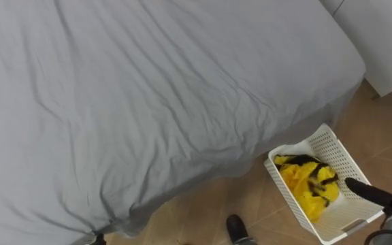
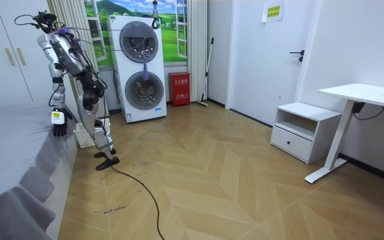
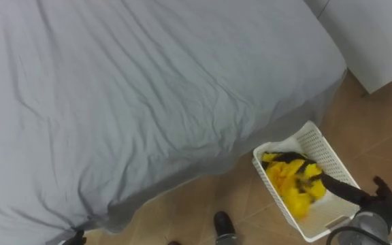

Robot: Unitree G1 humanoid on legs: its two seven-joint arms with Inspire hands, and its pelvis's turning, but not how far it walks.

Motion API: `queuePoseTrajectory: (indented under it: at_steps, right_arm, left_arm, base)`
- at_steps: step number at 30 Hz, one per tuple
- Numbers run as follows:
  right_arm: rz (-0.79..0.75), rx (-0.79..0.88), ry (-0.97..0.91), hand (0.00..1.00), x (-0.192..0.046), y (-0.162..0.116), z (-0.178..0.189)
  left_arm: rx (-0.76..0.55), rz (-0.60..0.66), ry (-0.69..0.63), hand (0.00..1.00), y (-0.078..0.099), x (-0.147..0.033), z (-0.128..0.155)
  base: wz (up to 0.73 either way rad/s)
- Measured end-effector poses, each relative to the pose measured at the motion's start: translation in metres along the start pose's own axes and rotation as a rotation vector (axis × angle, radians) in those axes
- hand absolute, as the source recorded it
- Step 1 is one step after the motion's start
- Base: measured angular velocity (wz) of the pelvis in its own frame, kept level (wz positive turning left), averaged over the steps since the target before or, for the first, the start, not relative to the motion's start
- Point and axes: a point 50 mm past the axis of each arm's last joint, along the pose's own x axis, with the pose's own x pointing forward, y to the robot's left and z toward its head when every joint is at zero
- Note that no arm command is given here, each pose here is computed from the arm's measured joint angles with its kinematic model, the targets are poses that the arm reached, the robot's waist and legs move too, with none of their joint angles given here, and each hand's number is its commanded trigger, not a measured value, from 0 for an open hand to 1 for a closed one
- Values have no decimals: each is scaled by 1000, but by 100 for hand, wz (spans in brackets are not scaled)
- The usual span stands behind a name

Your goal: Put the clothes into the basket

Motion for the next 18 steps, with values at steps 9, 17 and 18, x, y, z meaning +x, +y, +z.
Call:
queuePoseTrajectory:
  at_steps: [9, 17, 18]
  right_arm:
    - [2, -8, -43, 0, 0, -7, 5]
    - [14, -39, -18, 0, -2, -20, -9]
    - [28, -57, -16, 0, -4, -22, -13]
  left_arm:
    - [-26, 4, -1, 0, 1, 0, 0]
    - [-25, -18, 7, 0, 1, -1, -3]
    - [-14, -18, 11, 0, 2, -2, -6]
  base:
    - [-3]
    - [2]
    - [11]
